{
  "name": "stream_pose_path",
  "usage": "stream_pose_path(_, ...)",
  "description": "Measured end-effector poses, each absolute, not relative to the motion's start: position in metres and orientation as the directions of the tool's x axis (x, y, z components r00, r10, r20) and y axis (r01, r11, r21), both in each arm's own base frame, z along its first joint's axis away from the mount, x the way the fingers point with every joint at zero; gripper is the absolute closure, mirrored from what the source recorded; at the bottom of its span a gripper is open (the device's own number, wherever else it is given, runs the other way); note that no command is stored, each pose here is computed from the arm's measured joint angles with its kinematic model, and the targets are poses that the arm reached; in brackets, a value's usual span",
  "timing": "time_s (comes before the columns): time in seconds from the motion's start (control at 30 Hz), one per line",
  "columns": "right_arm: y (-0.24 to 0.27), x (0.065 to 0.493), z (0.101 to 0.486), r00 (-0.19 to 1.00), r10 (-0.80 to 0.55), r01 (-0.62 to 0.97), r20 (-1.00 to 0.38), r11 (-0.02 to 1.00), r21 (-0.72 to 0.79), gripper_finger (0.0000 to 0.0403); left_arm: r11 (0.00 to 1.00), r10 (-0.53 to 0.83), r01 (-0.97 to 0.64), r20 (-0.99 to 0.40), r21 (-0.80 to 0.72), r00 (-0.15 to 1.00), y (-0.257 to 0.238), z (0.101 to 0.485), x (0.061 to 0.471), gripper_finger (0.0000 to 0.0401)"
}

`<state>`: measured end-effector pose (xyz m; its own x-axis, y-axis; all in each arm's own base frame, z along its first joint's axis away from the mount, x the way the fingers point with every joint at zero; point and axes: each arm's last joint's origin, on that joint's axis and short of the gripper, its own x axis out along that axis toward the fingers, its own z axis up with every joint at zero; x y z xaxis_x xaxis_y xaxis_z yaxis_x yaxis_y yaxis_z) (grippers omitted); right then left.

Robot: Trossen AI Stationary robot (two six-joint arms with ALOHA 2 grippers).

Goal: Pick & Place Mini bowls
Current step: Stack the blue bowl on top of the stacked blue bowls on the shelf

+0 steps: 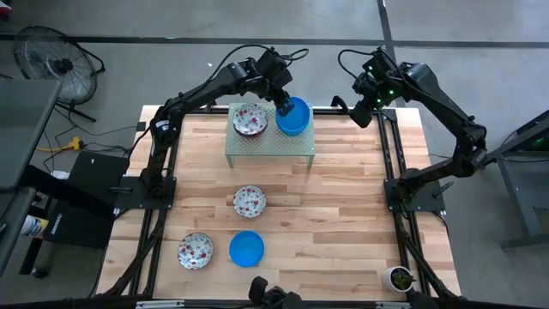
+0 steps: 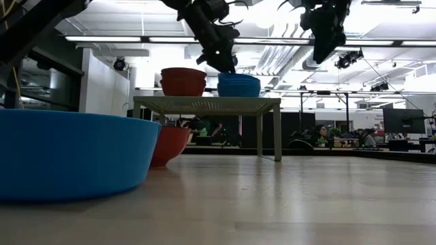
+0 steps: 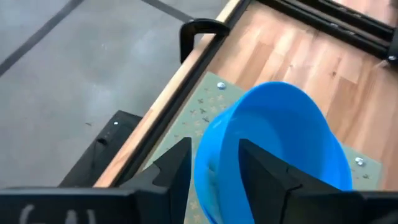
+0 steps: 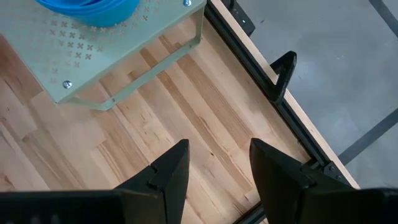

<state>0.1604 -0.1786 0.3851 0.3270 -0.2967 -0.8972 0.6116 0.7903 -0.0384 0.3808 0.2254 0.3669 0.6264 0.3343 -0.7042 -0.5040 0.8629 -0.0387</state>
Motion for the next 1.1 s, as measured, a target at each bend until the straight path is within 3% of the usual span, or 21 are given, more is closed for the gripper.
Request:
stream_pose_path(0.33,-0.178,0.161,0.385,0.343,-0.283,0.595,-0.896,0.803,-0.027,0.0247,0.880,0.424,-0.458,-0.646,0.127,0.635,0.224,0.394,0.375,0.0271)
stream_pose_path(0.63,-0.179,0.161,0.386,0.349,-0.291,0.586,-0.891,0.810,-0.035,0.0247,0.949,0.302,-0.141,-0.676,0.283,0.672,0.214,0.391,0.378,0.0271)
stream_pose_path(1.1,-0.180,0.163,0.387,0.371,-0.293,0.581,-0.881,0.814,-0.025,0.0247,0.949,0.306,-0.139,-0.729,0.281,0.613,0.216,0.376,0.377,0.0270)
